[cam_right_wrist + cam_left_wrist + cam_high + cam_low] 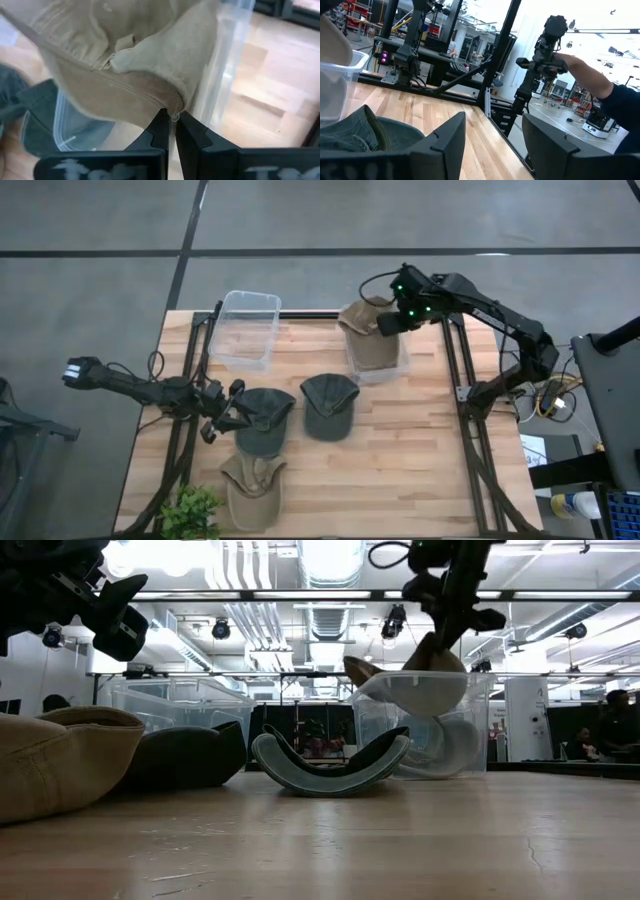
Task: Pick & Place hat
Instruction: Put the right brown cap into the right transparent bin, then put the left black cap into the left transparent bin
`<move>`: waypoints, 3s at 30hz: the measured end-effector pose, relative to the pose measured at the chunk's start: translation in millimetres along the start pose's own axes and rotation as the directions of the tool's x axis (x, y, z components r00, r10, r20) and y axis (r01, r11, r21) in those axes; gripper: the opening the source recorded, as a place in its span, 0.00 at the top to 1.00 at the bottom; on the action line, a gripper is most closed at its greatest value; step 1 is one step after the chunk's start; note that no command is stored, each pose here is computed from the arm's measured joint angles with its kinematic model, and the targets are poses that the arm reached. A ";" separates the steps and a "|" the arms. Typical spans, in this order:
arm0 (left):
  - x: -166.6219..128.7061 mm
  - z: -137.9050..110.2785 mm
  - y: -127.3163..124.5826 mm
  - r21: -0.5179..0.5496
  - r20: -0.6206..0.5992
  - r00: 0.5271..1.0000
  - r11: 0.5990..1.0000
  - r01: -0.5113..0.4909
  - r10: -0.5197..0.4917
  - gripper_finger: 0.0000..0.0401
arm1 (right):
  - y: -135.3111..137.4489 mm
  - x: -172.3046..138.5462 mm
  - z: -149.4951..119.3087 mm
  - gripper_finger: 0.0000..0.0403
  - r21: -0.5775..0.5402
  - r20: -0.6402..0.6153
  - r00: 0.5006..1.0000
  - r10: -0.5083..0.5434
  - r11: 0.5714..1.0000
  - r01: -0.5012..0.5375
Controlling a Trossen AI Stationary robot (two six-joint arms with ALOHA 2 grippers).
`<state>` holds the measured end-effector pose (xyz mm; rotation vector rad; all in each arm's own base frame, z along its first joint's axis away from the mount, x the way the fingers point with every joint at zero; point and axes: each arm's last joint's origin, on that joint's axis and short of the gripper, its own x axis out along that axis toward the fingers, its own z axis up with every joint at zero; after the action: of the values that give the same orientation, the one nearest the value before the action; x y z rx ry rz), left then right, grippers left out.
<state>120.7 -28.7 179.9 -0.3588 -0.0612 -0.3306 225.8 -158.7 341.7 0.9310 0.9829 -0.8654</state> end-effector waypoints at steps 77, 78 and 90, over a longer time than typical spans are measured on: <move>0.0 0.1 -0.1 0.000 0.001 1.000 1.000 0.001 -0.001 0.53 | 126.7 -36.2 -125.8 0.56 -0.553 -0.009 0.945 0.326 0.786 -0.276; 0.0 0.0 -0.1 0.000 0.000 1.000 1.000 0.001 -0.001 0.53 | 128.3 -36.4 -129.5 0.56 -0.571 0.011 0.946 0.323 0.779 -0.259; 0.0 1.4 -0.5 -0.018 0.014 1.000 1.000 0.005 -0.005 0.53 | 141.2 -21.2 -161.8 0.56 -0.714 0.081 0.931 0.357 0.672 -0.196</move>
<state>120.6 -28.7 181.4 -0.3792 -0.0730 -0.3339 300.4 43.5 352.2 0.2983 0.8445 -0.2613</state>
